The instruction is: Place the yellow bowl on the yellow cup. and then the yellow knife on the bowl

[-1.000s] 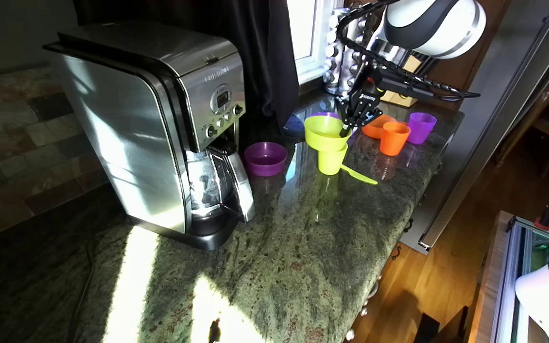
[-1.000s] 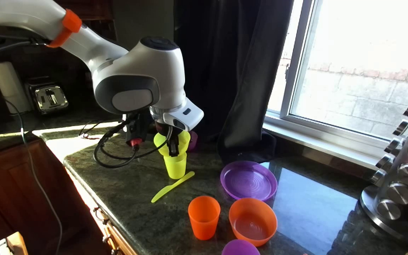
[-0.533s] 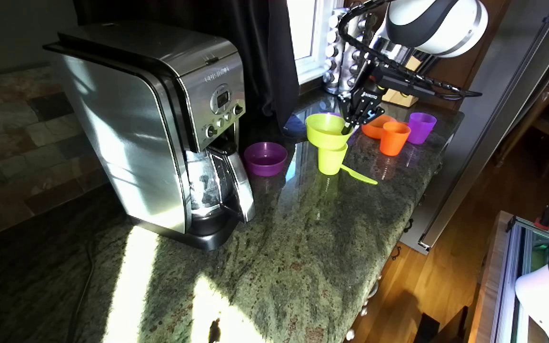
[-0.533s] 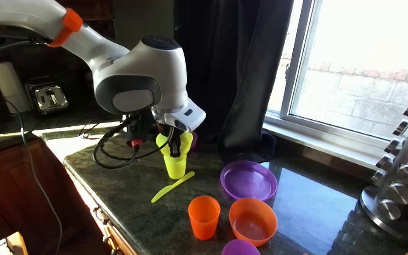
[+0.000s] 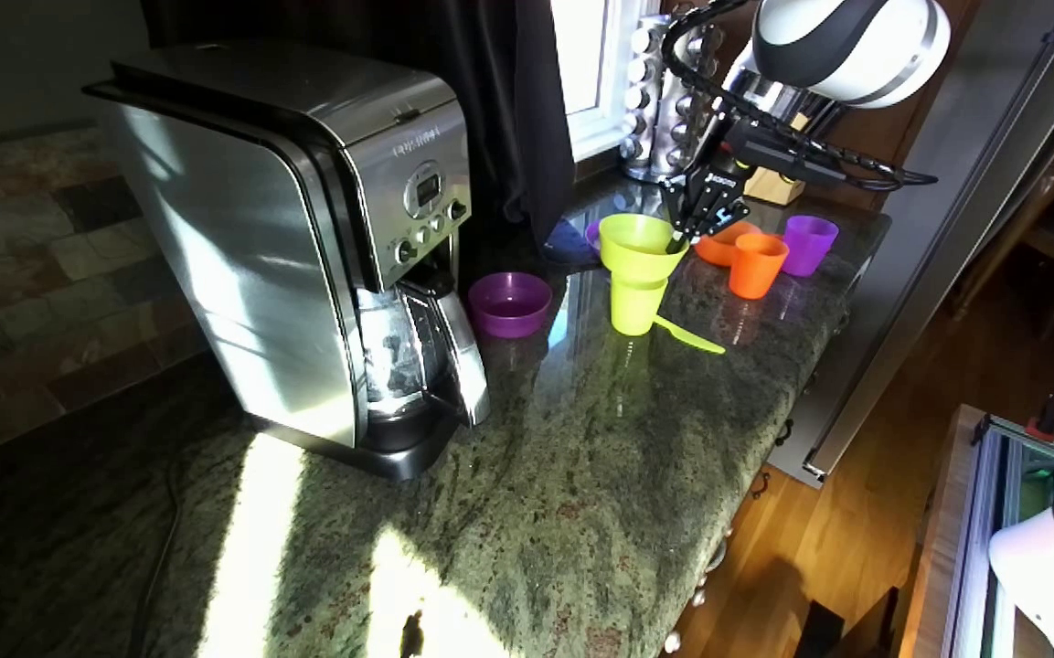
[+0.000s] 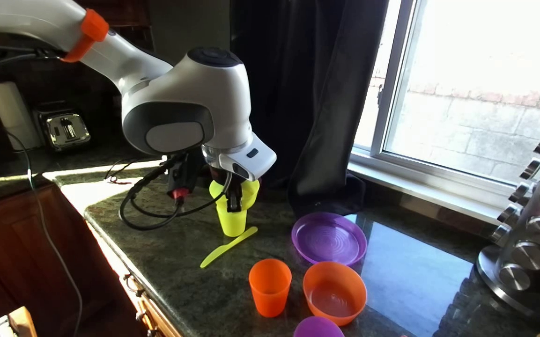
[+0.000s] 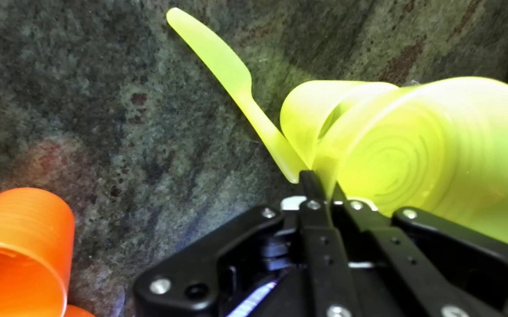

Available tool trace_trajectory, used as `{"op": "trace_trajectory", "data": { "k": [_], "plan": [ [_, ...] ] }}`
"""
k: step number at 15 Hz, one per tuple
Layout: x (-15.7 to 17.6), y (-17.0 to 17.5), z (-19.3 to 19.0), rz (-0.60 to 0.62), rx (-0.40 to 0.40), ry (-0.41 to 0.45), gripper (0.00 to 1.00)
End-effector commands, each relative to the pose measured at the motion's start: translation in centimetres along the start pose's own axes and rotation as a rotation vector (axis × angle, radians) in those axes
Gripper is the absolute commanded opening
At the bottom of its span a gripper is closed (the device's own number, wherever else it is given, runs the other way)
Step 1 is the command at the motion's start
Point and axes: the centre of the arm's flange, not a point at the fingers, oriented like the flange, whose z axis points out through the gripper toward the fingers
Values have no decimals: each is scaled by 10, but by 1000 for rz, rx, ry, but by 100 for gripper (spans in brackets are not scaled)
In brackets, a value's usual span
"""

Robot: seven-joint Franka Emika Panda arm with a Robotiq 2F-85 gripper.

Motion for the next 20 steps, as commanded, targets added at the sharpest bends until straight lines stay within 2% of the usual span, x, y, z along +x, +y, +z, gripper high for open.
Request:
{"op": "trace_trajectory", "data": {
  "k": [1,16,20],
  "plan": [
    [-9,13,-10,14,26,-7,1],
    [-14,-2,1,-12,9,-37,1],
    [-12,8,-5,-4,1,-35,1]
  ]
}}
